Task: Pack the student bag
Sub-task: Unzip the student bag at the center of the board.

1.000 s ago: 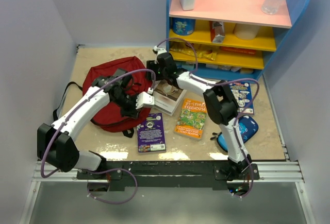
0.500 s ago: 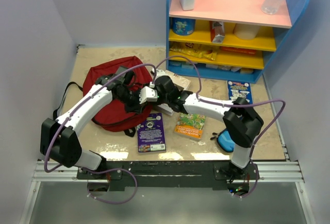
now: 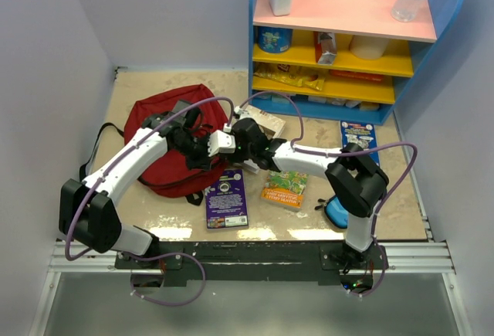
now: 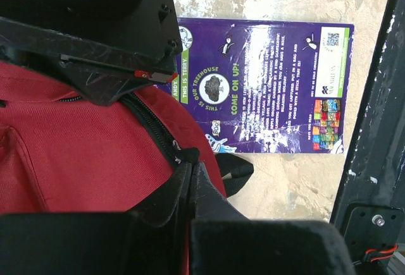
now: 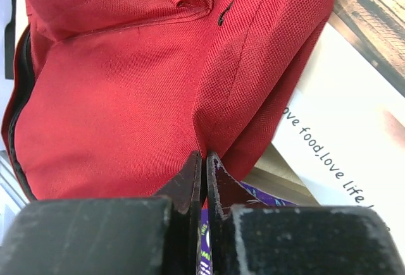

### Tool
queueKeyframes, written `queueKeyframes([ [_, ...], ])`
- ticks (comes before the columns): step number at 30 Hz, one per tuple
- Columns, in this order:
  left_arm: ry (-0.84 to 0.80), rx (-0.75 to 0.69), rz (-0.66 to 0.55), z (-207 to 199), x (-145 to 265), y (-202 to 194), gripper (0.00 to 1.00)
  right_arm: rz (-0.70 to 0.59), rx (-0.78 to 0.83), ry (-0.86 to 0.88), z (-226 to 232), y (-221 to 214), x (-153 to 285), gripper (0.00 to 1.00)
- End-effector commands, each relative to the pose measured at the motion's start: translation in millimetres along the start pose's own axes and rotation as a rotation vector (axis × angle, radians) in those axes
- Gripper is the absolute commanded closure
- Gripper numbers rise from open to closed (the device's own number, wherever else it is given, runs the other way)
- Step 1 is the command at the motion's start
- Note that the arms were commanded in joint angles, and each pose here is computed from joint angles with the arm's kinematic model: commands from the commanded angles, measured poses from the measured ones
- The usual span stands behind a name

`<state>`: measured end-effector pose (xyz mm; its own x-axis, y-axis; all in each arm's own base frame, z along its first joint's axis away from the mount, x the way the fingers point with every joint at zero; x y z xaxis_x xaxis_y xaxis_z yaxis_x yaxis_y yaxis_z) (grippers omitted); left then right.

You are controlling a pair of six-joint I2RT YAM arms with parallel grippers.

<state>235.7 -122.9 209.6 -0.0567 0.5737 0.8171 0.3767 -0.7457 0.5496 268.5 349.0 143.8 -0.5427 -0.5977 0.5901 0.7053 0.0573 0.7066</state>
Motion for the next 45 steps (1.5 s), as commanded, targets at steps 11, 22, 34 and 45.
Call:
queueKeyframes([
  [11, 0.067, -0.042, -0.055, -1, 16, 12, 1.00, -0.212, 0.169, -0.102, -24, 109, 39, 1.00],
  [22, 0.128, -0.095, -0.100, -14, 69, 39, 1.00, -0.264, 0.237, -0.138, -35, 170, 37, 1.00],
  [34, 0.012, -0.080, 0.111, -41, 53, -28, 1.00, -0.243, 0.222, -0.238, -87, 178, 22, 1.00],
  [45, 0.047, 0.042, 0.225, -34, 51, -108, 1.00, -0.193, 0.210, -0.307, -124, 154, 11, 1.00],
])
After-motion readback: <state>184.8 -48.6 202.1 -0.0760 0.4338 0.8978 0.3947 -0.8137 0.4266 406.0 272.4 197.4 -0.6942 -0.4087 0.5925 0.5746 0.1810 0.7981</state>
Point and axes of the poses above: each gripper's point midway between its finger pads, its own x axis back along the fingers, its own z axis along the line the jaws close on, y = z × x, the point moved 9 cm from there along x, back along the fingers, and after that the axes turned 14 degrees about x, right-handed, at the moved point
